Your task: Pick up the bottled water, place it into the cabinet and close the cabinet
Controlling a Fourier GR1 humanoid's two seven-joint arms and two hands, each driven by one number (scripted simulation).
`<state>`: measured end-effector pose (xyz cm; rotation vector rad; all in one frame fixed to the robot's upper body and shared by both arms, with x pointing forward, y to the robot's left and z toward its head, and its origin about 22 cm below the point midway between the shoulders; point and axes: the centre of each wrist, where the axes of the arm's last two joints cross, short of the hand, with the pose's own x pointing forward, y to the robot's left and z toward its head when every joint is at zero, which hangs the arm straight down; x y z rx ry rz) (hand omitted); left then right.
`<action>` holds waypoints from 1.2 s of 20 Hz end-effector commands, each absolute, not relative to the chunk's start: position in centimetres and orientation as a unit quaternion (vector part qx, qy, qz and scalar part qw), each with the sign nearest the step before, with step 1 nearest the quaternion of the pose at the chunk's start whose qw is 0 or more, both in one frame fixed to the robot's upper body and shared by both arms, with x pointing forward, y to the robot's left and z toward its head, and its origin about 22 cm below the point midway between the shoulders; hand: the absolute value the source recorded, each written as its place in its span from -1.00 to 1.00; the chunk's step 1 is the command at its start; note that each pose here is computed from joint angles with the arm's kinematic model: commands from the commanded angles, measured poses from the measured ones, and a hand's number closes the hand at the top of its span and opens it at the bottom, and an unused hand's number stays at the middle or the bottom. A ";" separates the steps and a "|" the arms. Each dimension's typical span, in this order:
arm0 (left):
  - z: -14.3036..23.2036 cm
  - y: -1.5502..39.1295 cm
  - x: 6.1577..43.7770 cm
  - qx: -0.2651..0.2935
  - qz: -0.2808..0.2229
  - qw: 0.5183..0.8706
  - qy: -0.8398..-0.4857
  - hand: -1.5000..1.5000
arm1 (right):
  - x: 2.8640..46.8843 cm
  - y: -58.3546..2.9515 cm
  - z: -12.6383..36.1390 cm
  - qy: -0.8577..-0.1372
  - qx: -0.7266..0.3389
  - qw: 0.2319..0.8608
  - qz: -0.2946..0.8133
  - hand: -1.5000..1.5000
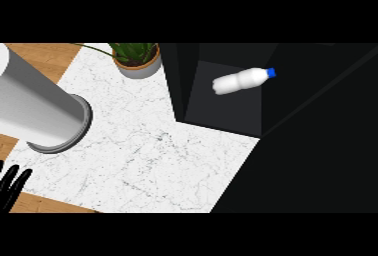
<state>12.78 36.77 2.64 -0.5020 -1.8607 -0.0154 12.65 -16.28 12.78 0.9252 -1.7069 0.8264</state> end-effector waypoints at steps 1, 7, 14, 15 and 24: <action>2.9 37.3 12.6 -0.225 0.000 0.567 -0.792 -1.00 | 15.0 -13.9 10.6 -0.662 0.402 0.564 0.287 1.00; 2.1 37.7 12.2 -0.214 0.017 0.570 -0.793 -1.00 | 20.8 -13.5 10.6 -0.681 0.351 0.597 0.239 1.00; 2.7 38.9 12.4 -0.207 0.024 0.570 -0.795 -1.00 | 28.0 -12.4 12.0 -0.708 0.269 0.629 0.178 1.00; 2.7 38.4 12.0 -0.219 0.023 0.580 -0.785 -1.00 | 29.1 -11.9 13.0 -0.709 0.259 0.632 0.173 1.00; 2.9 38.8 11.3 -0.228 0.030 0.580 -0.782 -1.00 | 37.8 -10.0 15.1 -0.711 0.204 0.652 0.163 1.00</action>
